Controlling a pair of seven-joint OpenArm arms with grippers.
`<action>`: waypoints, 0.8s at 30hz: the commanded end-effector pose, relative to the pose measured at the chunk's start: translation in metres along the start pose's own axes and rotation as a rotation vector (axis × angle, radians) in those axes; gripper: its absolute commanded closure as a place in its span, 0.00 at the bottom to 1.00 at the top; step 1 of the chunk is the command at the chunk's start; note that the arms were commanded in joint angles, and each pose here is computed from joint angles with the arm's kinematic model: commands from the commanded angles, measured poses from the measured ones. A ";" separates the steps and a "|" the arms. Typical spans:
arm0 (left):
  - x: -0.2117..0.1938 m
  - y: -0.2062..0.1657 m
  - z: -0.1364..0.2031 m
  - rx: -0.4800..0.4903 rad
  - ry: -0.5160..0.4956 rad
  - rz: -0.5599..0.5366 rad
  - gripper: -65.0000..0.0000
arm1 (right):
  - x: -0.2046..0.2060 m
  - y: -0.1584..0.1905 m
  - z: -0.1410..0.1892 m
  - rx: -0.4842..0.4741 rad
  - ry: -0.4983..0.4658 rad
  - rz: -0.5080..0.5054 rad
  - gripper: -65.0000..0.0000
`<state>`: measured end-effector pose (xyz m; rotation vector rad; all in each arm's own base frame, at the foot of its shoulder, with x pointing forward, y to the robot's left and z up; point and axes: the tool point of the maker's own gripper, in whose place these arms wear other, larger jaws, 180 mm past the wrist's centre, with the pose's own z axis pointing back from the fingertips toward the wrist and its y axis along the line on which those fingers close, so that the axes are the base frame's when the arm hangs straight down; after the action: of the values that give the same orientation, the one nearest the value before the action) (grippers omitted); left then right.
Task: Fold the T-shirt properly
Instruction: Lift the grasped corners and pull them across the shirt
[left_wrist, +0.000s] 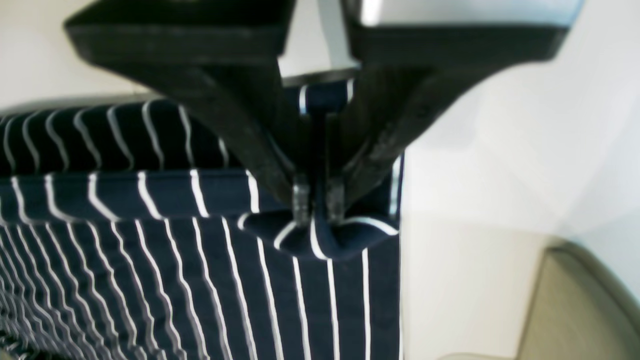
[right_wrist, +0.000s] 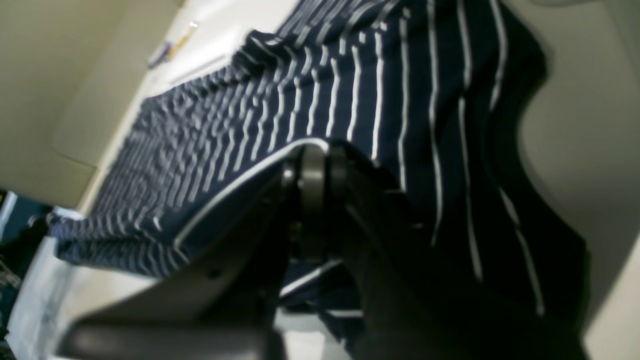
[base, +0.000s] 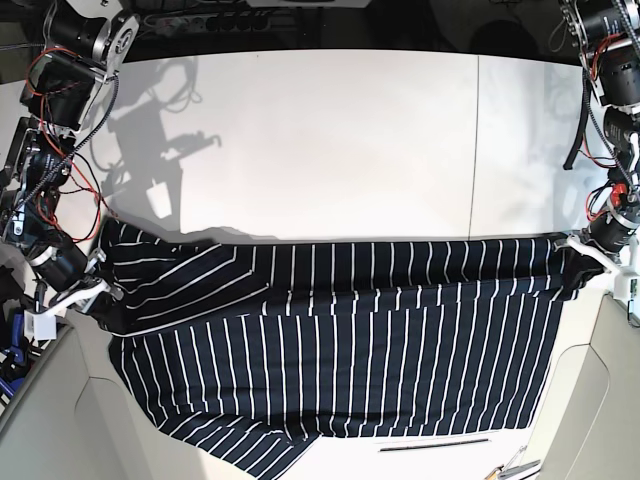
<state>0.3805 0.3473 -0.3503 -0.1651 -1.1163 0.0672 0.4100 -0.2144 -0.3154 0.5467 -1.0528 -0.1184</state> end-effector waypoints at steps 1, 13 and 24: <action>0.030 0.006 -0.001 0.004 -0.075 -0.007 1.00 | 0.024 0.005 -0.001 0.016 -0.064 0.030 1.00; 0.036 0.006 -0.012 0.002 -0.095 0.027 1.00 | -0.011 0.005 -0.032 -0.028 0.011 0.145 1.00; 0.023 0.004 -0.015 0.001 -0.066 0.053 0.55 | -0.010 -0.003 -0.033 -0.068 0.014 0.180 0.45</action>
<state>0.3939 0.3419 -0.3612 -0.2075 -1.1133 0.1263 0.4202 -0.1954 -0.3600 0.3900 -1.0044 0.0025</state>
